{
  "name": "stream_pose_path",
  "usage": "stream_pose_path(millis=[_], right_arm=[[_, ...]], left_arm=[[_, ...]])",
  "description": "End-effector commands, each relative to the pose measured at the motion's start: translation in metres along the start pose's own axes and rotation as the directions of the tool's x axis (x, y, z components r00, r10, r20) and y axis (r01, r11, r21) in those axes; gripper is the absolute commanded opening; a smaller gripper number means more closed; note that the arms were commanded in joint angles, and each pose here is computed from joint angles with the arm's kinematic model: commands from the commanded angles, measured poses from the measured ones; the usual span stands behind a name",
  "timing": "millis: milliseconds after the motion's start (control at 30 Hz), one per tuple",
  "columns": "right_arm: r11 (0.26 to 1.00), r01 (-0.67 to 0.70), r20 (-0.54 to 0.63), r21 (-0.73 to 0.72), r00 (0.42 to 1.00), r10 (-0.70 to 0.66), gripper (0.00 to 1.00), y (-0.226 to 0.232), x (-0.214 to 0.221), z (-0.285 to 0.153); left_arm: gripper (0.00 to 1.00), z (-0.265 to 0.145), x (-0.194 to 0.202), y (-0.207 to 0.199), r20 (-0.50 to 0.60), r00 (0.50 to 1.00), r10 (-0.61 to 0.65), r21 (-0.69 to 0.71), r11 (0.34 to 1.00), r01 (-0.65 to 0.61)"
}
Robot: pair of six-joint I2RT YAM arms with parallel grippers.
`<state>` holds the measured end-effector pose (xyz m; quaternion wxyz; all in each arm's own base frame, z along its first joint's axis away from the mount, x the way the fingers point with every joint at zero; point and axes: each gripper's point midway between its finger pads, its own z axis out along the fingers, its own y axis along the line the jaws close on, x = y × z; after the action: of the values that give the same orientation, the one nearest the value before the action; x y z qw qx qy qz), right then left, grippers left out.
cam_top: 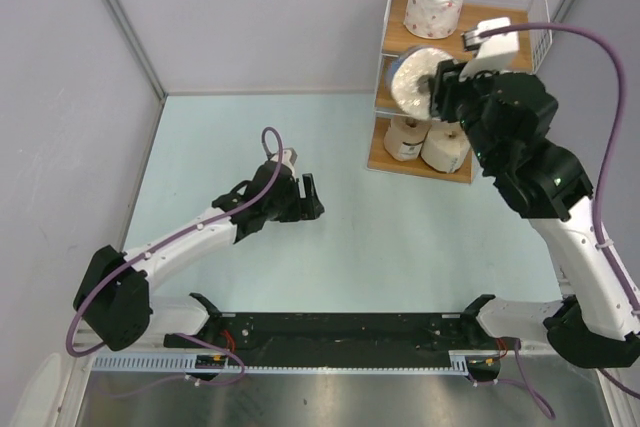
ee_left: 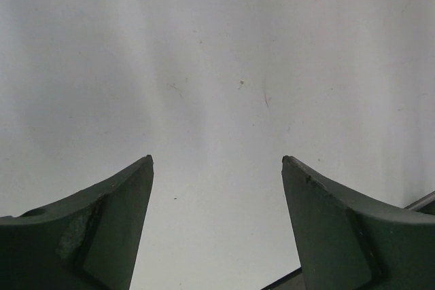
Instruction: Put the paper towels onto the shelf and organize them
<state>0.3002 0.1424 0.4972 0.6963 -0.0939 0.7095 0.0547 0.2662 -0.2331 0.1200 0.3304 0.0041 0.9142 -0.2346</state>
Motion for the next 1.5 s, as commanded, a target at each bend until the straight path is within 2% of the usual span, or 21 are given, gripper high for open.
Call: stream_pose_path(millis=[0,100,167,267,367,567,867,1133,1467], right_arm=[[0.966,-0.085,0.236,0.243,0.971,0.026,0.41,-0.079,-0.069,-0.011],[0.932,-0.152,0.344,0.328,0.938,0.032,0.41,-0.114,-0.09,-0.024],[0.932,-0.161,0.386,0.325,0.922,0.024,0.41,-0.119,-0.102,-0.026],[0.925,-0.142,0.404,0.352,0.915,-0.014,0.41,-0.127,-0.112,-0.022],[0.92,-0.128,0.397,0.369,0.917,-0.031,0.46,-0.131,-0.113,-0.008],[0.907,-0.153,0.408,0.391,0.913,-0.022,0.46,-0.153,-0.111,0.013],[0.925,-0.251,0.415,0.285,0.902,0.117,0.46,-0.186,-0.092,0.039],[0.955,-0.236,0.373,0.179,0.914,0.156,0.46,-0.179,-0.081,0.054],[0.951,-0.246,0.342,0.185,0.924,0.172,0.46,-0.181,-0.073,0.056]], left_arm=[[0.81,-0.012,-0.014,-0.004,0.056,0.998,-0.038,0.014,0.999,0.037],[0.81,-0.011,-0.009,-0.004,0.049,0.998,-0.046,0.025,0.999,0.044],[0.81,-0.009,-0.006,-0.004,0.04,0.998,-0.056,0.034,0.998,0.055],[0.81,-0.004,-0.001,-0.005,0.026,0.997,-0.072,0.046,0.996,0.071],[0.81,-0.003,0.001,-0.009,0.014,0.997,-0.082,0.068,0.994,0.081],[0.81,-0.004,0.0,-0.01,0.02,0.997,-0.077,0.069,0.995,0.076],[0.81,-0.004,0.006,-0.003,0.02,0.996,-0.09,0.058,0.994,0.089],[0.81,-0.003,0.006,-0.005,0.02,0.995,-0.101,0.065,0.993,0.1],[0.81,0.0,0.007,-0.005,0.013,0.995,-0.096,0.064,0.993,0.095]])
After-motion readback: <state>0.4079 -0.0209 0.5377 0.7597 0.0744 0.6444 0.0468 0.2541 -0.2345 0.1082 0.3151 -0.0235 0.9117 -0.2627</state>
